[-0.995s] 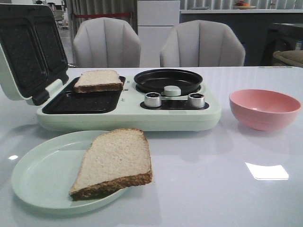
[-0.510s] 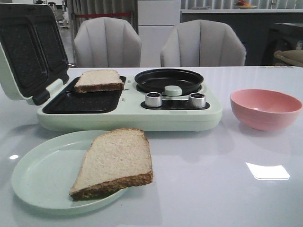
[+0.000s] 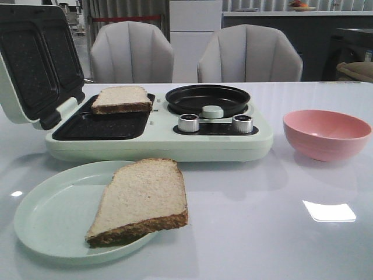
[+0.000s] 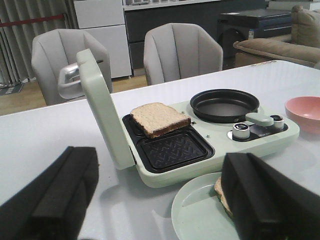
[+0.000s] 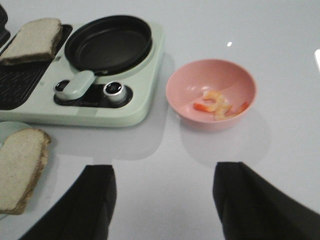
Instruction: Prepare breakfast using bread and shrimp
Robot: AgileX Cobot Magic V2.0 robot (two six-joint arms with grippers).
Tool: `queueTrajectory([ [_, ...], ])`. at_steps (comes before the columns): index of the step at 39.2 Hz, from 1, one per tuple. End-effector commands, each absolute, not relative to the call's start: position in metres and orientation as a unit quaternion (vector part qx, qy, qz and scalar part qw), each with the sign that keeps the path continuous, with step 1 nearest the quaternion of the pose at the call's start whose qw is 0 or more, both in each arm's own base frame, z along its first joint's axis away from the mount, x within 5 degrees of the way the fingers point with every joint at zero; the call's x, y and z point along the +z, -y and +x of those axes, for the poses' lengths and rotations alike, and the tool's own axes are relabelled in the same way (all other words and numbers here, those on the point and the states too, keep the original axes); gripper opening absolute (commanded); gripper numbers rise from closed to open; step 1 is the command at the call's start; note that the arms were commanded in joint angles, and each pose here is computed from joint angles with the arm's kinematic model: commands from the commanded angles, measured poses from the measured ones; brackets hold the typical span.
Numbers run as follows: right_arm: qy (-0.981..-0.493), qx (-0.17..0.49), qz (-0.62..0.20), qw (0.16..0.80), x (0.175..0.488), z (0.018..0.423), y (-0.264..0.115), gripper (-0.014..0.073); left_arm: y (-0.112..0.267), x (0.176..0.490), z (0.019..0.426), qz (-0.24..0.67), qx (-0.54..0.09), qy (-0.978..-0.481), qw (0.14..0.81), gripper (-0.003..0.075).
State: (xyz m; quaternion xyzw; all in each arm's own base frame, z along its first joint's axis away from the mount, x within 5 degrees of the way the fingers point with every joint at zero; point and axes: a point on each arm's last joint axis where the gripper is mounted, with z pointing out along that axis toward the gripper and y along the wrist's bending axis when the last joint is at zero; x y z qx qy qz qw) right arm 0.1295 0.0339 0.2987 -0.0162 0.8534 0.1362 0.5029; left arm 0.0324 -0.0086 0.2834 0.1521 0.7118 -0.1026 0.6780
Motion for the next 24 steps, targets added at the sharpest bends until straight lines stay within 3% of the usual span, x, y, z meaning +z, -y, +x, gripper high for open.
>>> queueTrajectory([
  [1,-0.849,0.167,-0.017,0.501,0.313,0.150,-0.046,0.0480,0.009,0.299,0.031,0.143,-0.119,-0.680,0.710,0.0566],
  [15,-0.916,0.214,-0.033,0.337,0.269,0.219,-0.110,0.0458,0.009,0.299,0.031,0.143,-0.119,-0.680,0.710,0.0566],
  [24,-0.923,0.258,-0.023,0.283,0.248,0.248,-0.144,0.0458,0.009,0.299,0.031,0.143,-0.119,-0.680,0.710,0.0566],
])
